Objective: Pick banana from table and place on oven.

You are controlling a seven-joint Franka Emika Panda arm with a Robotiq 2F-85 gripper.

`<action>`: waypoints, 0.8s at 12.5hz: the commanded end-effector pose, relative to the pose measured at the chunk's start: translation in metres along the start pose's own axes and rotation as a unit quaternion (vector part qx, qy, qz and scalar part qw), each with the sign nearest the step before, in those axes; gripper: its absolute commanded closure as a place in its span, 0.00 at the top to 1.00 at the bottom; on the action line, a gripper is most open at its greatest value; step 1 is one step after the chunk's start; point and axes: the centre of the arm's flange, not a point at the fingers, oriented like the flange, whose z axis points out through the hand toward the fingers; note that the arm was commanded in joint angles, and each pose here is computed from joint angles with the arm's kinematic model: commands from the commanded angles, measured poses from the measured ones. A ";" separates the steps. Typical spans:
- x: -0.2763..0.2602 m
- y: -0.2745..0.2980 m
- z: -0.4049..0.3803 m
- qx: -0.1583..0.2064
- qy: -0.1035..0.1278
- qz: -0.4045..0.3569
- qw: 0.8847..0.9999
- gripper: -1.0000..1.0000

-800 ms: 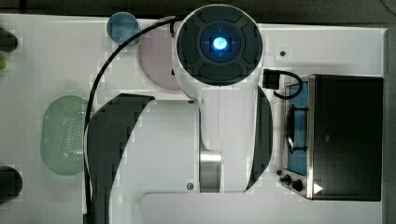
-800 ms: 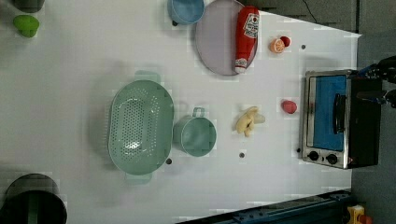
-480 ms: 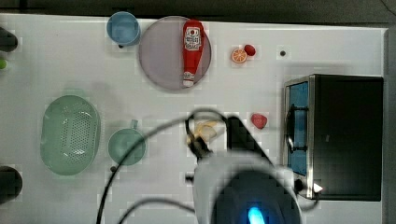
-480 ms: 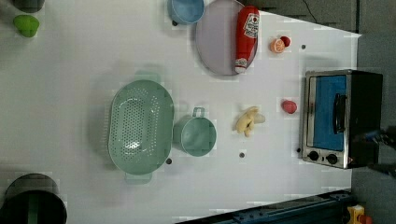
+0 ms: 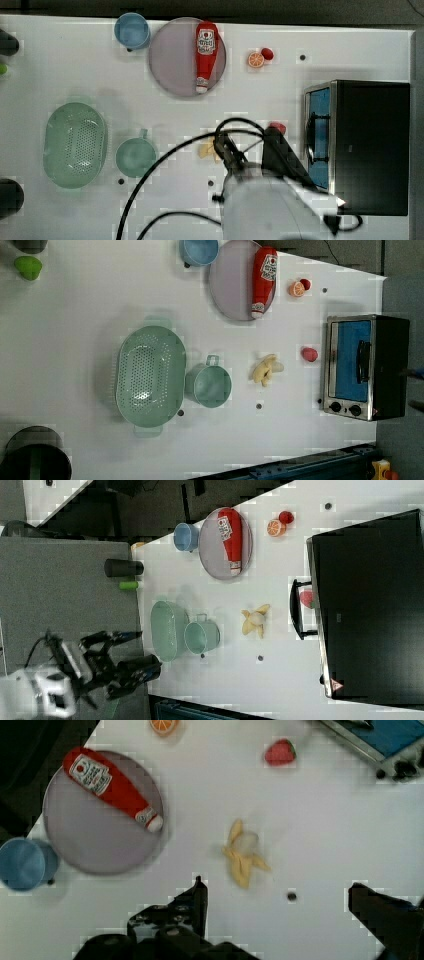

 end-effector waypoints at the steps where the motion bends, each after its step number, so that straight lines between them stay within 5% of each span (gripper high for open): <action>1: -0.013 -0.013 0.107 -0.060 -0.051 0.007 0.997 1.00; 10: -0.029 -0.014 0.310 -0.078 -0.059 -0.007 0.995 1.00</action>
